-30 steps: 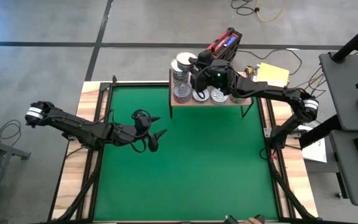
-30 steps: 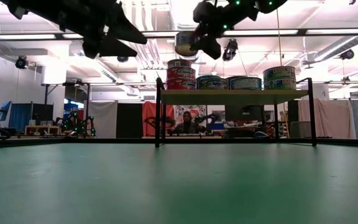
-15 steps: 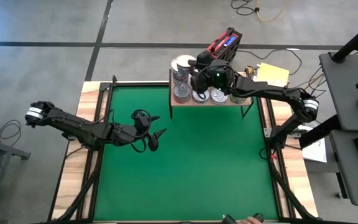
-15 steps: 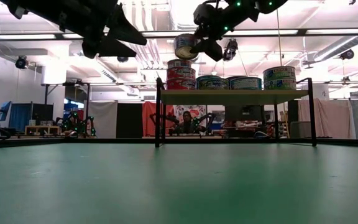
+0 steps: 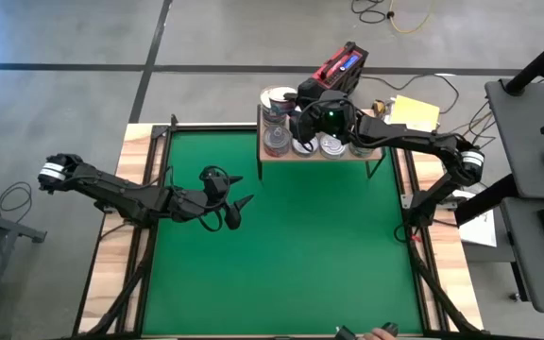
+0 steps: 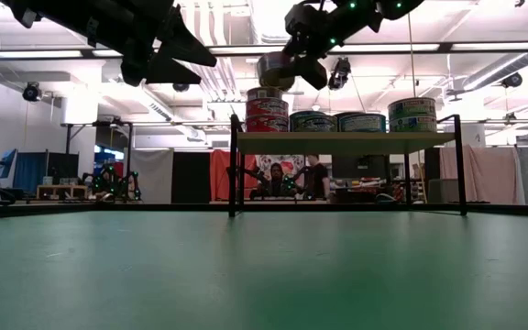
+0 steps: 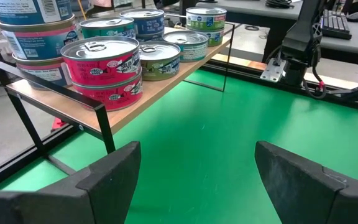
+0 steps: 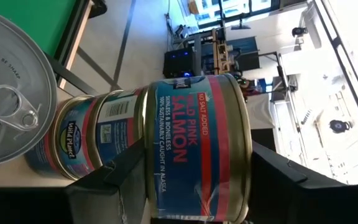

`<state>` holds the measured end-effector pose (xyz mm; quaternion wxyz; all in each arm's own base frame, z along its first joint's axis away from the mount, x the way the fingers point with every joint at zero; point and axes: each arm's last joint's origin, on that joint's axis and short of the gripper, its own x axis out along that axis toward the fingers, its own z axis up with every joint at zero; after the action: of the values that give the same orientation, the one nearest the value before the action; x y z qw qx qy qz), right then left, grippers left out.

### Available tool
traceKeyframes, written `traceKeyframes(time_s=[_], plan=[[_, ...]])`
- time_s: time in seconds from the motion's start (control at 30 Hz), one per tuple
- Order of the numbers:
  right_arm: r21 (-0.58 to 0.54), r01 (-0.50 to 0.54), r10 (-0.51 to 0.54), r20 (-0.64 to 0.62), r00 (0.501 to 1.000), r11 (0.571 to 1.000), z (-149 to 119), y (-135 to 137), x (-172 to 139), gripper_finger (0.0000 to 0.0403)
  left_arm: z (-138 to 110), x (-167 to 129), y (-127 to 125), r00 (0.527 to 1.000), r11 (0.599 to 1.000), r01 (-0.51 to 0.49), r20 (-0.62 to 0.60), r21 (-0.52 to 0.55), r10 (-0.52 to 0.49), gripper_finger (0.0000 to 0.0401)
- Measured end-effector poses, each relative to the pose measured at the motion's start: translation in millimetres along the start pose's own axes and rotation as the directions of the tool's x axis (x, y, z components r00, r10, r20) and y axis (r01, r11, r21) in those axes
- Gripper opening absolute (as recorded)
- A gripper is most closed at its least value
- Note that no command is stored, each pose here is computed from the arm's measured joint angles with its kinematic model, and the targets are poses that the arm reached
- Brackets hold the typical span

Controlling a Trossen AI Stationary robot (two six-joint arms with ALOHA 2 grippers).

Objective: Stack canned seafood by type on shelf
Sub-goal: Stack the blue/pink tuna can on top of the other blue/pink tuna can on the shelf

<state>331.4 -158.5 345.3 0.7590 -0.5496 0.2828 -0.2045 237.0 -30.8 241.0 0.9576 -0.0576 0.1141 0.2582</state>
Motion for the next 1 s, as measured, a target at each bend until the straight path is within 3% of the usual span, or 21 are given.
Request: traceKeyframes(time_s=[0.8,1.0], plan=[[-0.024,0.013,-0.013,-0.003,1.0,1.0,-1.5,11.8,21.4,0.0201,0.0,0.0,0.0,1.0,1.0,0.0,0.0,0.0,0.0,0.03],[0.007,0.011,-0.01,-0.008,1.0,1.0,-2.0,12.5,21.5,0.0224,-0.1,0.0,0.0,1.0,1.0,0.0,-0.001,0.0,0.0,0.03]])
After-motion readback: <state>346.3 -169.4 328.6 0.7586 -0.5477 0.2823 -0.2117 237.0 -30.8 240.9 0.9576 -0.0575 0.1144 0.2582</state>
